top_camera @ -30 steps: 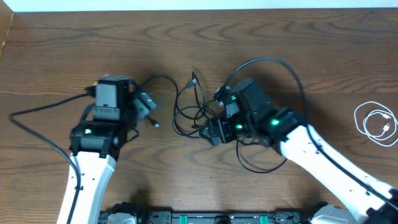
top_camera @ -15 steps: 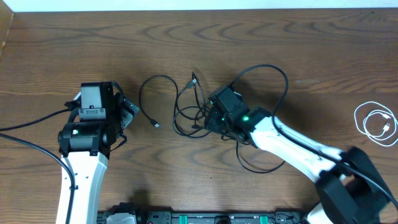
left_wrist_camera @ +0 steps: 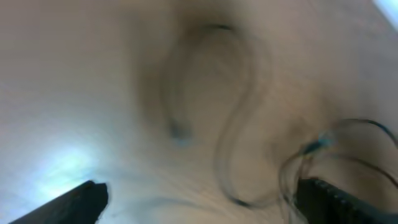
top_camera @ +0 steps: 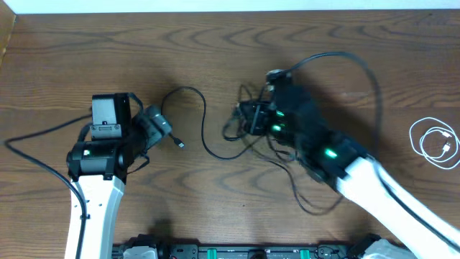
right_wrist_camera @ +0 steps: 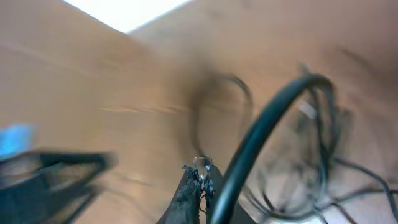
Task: Untangle cables
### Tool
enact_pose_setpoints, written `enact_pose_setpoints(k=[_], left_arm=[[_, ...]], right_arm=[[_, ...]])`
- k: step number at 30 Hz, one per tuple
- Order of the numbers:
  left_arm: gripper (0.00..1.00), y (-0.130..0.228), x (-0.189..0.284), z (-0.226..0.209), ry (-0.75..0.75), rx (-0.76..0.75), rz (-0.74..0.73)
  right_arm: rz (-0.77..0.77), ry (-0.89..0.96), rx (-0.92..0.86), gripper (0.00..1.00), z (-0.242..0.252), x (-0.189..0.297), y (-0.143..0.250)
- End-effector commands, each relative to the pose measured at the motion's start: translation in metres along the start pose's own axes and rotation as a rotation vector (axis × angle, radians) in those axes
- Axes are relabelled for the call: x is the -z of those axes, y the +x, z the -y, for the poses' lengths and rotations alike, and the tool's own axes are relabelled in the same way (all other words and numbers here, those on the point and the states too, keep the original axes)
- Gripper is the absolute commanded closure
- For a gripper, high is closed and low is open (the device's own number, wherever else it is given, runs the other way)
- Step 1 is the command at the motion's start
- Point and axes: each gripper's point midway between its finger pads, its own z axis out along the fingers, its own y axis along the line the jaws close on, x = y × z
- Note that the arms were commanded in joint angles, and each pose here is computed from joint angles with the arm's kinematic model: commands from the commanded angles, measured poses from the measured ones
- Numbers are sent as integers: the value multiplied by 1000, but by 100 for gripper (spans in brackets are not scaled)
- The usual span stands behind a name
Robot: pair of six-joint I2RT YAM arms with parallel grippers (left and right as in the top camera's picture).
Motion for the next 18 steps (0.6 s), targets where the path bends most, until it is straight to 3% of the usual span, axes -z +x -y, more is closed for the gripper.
enact_pose_setpoints(k=[1, 3, 10, 13, 18], left_arm=[[0, 31, 24, 79, 488, -344, -144], [0, 38, 37, 99, 636, -446, -151], [2, 55, 63, 120, 852, -545, -191], [2, 60, 71, 125, 913, -531, -224], [2, 64, 68, 129, 906, -348, -350]], right_arm=[[94, -79, 174, 99, -30, 42, -22], [118, -99, 176, 99, -36, 57, -27], [163, -141, 183, 99, -48, 77, -35], [175, -163, 268, 99, -54, 83, -36], [185, -223, 356, 99, -67, 97, -35]])
